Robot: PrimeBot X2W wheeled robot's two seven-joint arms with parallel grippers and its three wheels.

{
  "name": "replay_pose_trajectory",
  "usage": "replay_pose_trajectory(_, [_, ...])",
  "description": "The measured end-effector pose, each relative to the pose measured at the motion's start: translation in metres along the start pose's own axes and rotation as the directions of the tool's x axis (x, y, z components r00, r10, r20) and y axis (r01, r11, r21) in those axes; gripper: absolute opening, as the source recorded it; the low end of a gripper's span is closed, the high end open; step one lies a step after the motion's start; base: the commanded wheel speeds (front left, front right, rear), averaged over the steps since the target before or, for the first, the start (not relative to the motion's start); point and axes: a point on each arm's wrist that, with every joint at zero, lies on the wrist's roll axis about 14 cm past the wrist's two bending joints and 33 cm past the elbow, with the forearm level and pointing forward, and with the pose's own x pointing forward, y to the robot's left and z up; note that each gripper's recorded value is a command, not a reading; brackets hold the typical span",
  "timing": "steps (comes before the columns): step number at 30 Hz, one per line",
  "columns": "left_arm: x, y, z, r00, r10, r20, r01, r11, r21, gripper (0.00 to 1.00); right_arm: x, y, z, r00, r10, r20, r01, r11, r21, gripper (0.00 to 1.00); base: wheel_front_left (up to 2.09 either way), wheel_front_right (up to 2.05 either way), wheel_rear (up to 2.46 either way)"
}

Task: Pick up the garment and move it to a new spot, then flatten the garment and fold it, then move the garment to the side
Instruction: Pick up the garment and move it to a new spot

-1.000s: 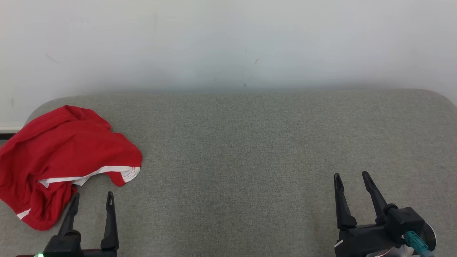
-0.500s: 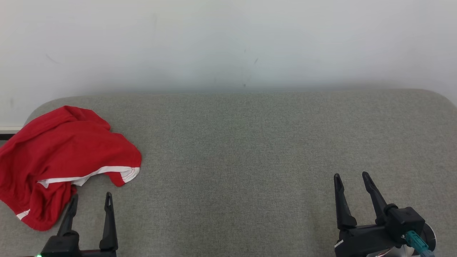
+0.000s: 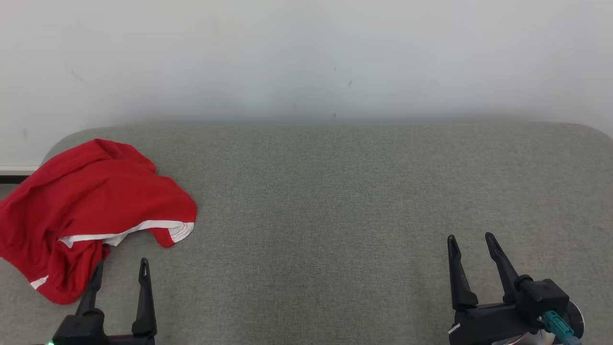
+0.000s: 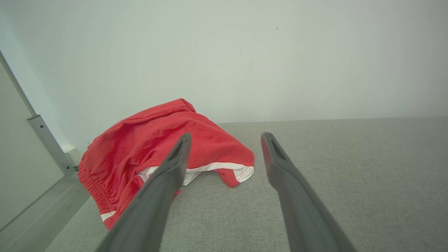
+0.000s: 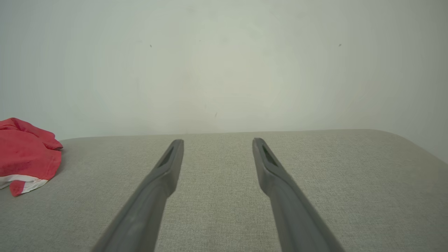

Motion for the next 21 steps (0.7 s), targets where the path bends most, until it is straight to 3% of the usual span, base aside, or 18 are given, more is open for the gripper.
replay_pose_trajectory(9, [-0.01,0.017,-0.002,0.998,0.055,-0.013,-0.055,0.998,0.0,1.0,0.009,0.016,-0.004,0.999,0.048,-0.01,-0.048,0.999,0.007,1.0,0.0,0.0,0.0])
replay_pose_trajectory(21, [-0.044,0.058,-0.009,0.98,0.197,-0.041,-0.197,0.98,0.0,1.0,0.032,0.064,-0.019,0.982,0.183,-0.047,-0.182,0.983,0.034,1.0,0.0,0.0,0.0])
